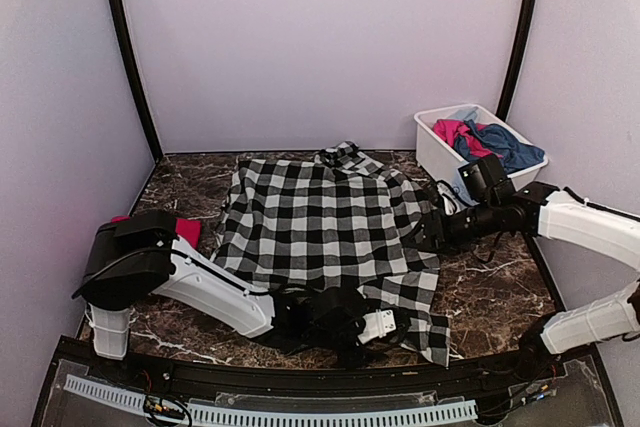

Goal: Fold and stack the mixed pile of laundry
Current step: Flatten out the crumpled shirt at the center of the board.

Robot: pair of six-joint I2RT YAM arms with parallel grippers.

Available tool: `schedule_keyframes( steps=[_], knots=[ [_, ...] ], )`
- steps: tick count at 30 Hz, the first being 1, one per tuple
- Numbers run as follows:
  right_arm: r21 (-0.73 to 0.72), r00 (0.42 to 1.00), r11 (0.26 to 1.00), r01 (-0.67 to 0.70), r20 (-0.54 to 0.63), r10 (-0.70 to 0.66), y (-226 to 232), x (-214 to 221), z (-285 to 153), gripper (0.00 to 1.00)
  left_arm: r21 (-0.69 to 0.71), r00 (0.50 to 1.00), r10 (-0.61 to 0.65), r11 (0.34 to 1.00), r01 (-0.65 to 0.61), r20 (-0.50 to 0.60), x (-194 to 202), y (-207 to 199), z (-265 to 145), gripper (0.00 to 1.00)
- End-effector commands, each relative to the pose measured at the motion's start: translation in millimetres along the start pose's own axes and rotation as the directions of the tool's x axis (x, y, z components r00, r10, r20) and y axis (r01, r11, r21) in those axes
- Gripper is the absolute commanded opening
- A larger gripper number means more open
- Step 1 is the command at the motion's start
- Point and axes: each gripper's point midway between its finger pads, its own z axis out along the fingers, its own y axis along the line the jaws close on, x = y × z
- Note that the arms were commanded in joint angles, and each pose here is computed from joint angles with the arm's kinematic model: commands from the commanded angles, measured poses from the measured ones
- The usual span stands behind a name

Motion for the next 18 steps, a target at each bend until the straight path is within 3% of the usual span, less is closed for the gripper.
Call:
schedule_keyframes(
  steps=[1,5,11,18],
  knots=[
    [-0.017,0.998,0.998,0.053,0.047,-0.053,8.1,-19.4,-1.4,0.5,-0.015,1.0,-0.024,1.0,0.024,0.009,-2.0,10.1,6.7,0.56],
    [-0.016,0.997,0.998,0.063,0.056,-0.062,9.9,-24.8,-3.8,0.5,-0.009,0.995,-0.072,0.997,0.073,0.065,-7.5,18.3,3.6,0.49],
    [-0.013,0.996,0.998,0.066,0.061,-0.066,9.6,-26.4,-8.0,0.5,-0.024,0.993,-0.102,0.994,0.103,0.06,-2.5,26.2,7.0,0.59],
    [-0.008,0.997,0.998,0.062,0.055,-0.062,3.6,-25.5,-5.8,0.5,0.0,0.994,-0.066,0.998,0.066,0.083,-7.7,21.9,11.7,0.44]
  ],
)
